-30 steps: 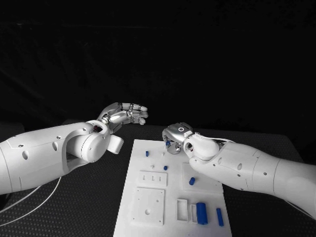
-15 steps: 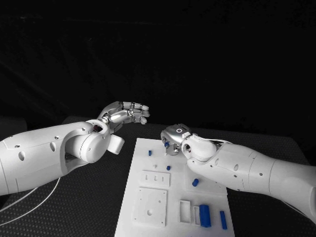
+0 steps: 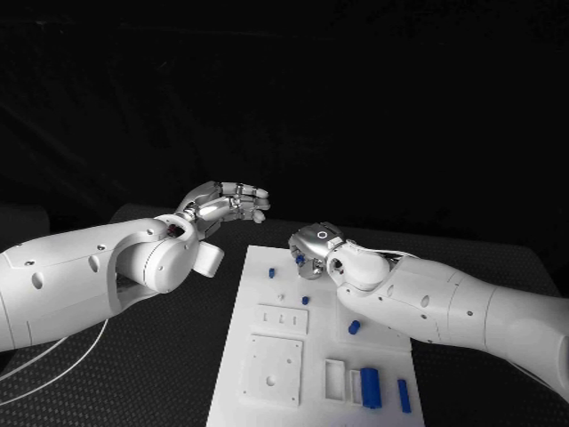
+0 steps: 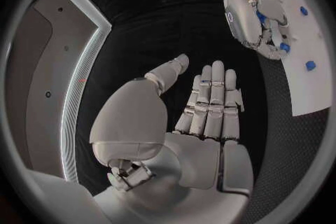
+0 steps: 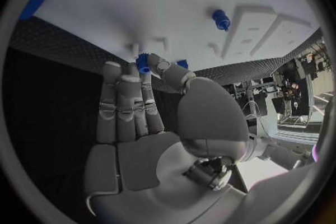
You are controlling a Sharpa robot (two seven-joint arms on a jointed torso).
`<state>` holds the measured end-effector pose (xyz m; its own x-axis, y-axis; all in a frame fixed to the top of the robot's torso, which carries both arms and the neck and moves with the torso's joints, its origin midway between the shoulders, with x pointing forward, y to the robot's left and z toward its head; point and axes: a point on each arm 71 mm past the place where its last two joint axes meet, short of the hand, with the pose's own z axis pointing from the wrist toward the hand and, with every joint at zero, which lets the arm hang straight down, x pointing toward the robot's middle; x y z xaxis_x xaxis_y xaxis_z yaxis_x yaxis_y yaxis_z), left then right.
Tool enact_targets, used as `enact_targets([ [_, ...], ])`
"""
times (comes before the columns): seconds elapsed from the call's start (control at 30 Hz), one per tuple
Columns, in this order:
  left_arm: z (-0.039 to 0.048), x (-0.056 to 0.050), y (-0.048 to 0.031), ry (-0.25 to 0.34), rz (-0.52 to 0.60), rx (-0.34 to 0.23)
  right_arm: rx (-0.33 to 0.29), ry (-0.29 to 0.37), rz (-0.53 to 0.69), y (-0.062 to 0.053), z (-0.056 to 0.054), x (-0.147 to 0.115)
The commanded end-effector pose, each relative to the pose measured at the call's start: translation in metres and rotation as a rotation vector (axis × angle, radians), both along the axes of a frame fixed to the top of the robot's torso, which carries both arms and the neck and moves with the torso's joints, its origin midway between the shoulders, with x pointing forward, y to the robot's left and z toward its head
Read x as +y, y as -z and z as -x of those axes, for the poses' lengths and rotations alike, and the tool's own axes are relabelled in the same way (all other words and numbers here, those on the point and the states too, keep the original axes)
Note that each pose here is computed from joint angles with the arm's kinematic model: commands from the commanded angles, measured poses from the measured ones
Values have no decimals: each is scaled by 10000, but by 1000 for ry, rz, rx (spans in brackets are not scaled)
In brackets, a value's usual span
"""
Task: Assemble the parts on the task board
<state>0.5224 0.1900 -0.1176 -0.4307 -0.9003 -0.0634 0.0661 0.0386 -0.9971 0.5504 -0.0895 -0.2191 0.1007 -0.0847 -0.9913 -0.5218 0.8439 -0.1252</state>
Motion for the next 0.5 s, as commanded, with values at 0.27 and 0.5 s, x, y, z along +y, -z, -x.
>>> enact_targets([
  [0.27,-12,13,-12,3,-3,-10,-41,-1,-2,-25,30,-16],
  [0.5,-20,18,-11,1,-3,-11,-76,-21,-42,-64,58,21],
])
